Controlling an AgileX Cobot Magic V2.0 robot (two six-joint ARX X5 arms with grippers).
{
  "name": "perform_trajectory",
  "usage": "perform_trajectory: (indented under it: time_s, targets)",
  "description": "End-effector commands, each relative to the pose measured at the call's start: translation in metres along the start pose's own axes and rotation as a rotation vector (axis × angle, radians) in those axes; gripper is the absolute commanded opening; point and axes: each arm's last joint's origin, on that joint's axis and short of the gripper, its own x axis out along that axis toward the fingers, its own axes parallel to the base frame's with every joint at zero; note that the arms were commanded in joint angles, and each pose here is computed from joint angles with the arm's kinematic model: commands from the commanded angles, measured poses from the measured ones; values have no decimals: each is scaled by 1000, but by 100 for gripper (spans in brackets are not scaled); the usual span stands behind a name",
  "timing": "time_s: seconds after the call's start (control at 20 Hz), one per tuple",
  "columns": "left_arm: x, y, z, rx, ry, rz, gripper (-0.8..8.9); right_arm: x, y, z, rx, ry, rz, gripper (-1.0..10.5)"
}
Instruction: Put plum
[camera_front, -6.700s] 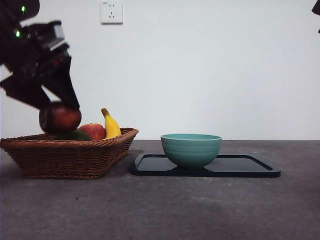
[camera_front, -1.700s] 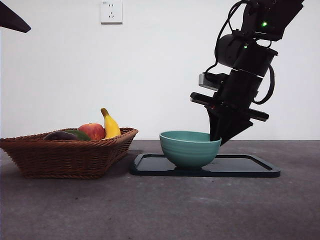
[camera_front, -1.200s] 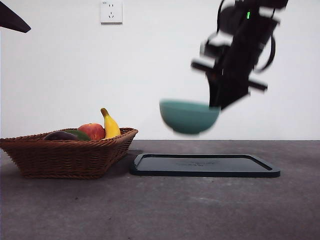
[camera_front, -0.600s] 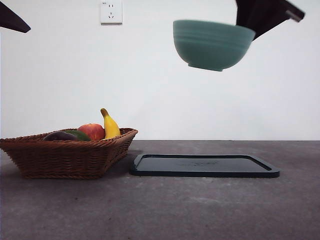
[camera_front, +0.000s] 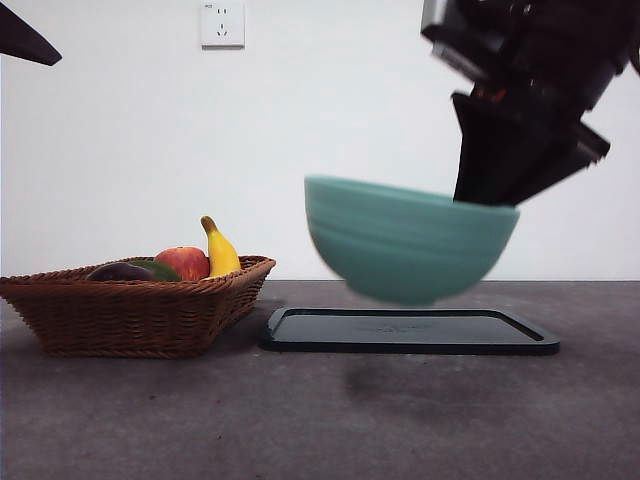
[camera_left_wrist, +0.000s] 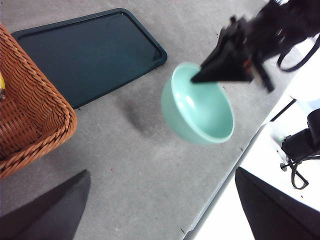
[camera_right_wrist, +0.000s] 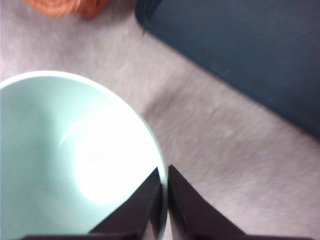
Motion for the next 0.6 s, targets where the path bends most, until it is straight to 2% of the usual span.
perform_trajectory:
  time_s: [0.05,0.3,0.6]
  targets:
    - [-2,-2,5,26,-13,-4,464,16,0,-4,15,35,-14,10]
    - [-2,-2,5,26,-13,-4,464,41,-1,-9,10,105,-36,9]
    - [-2,-2,5,26,-13,-4,464,44,0,-10,3,114,-51,9]
